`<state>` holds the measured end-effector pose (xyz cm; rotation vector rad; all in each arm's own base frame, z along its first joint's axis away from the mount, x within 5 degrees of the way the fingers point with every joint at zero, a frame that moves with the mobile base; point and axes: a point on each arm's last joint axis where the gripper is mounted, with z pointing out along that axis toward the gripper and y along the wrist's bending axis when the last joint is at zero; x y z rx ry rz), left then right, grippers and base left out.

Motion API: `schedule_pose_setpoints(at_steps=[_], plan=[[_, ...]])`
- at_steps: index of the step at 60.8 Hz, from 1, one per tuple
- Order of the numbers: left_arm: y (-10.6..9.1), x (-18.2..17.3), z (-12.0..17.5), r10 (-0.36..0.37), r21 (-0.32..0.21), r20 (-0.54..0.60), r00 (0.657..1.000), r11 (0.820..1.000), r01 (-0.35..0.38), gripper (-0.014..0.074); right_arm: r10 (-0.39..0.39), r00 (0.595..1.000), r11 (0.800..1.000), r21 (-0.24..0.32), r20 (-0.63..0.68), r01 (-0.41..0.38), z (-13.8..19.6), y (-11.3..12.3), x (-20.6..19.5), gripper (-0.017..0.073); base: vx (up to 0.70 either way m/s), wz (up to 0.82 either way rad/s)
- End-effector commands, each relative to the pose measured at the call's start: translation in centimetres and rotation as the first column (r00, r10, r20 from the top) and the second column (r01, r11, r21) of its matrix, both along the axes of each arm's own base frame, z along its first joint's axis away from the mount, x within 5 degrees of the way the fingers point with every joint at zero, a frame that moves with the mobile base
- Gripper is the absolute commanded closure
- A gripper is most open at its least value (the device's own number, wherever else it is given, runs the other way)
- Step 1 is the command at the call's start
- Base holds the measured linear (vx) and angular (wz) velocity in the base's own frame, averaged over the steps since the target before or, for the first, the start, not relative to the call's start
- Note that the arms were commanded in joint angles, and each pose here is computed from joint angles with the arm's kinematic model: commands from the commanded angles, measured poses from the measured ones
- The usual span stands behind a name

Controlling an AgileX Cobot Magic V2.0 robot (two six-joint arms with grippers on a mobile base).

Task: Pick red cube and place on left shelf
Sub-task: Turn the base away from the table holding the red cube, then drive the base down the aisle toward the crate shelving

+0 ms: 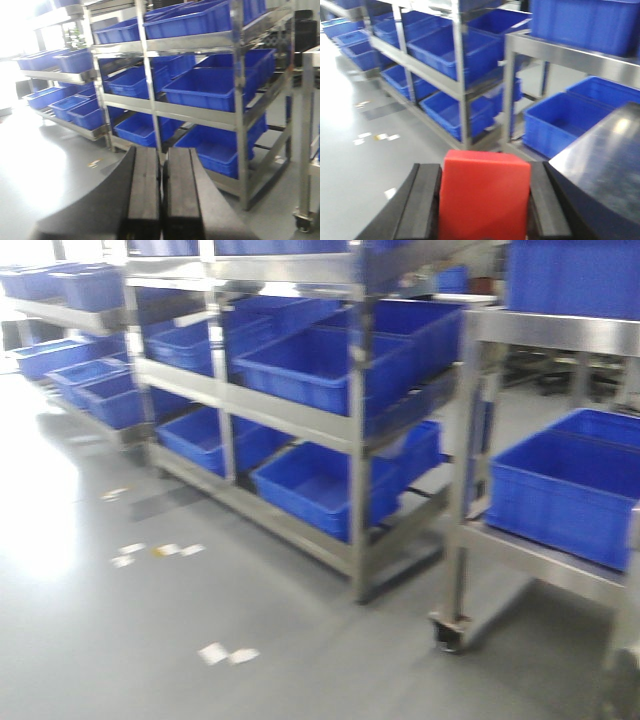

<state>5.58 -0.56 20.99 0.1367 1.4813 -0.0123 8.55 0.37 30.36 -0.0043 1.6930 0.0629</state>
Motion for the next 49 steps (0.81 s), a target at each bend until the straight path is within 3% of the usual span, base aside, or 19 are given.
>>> schedule_pose_setpoints(at_steps=[1, 49], plan=[[0.02, 0.10, -0.03, 0.002, -0.004, 0.053, 0.999, 1.000, -0.002, 0.0488, 0.003, 0.993, 1.000, -0.006, 0.114, -0.003, 1.75, 0.02, -0.02, 0.0492, -0.22, 0.33], [0.02, 0.10, -0.03, 0.002, -0.004, 0.053, 0.999, 1.000, -0.002, 0.0488, 0.003, 0.993, 1.000, -0.006, 0.114, -0.003, 1.75, 0.02, -0.02, 0.0492, -0.21, 0.59]])
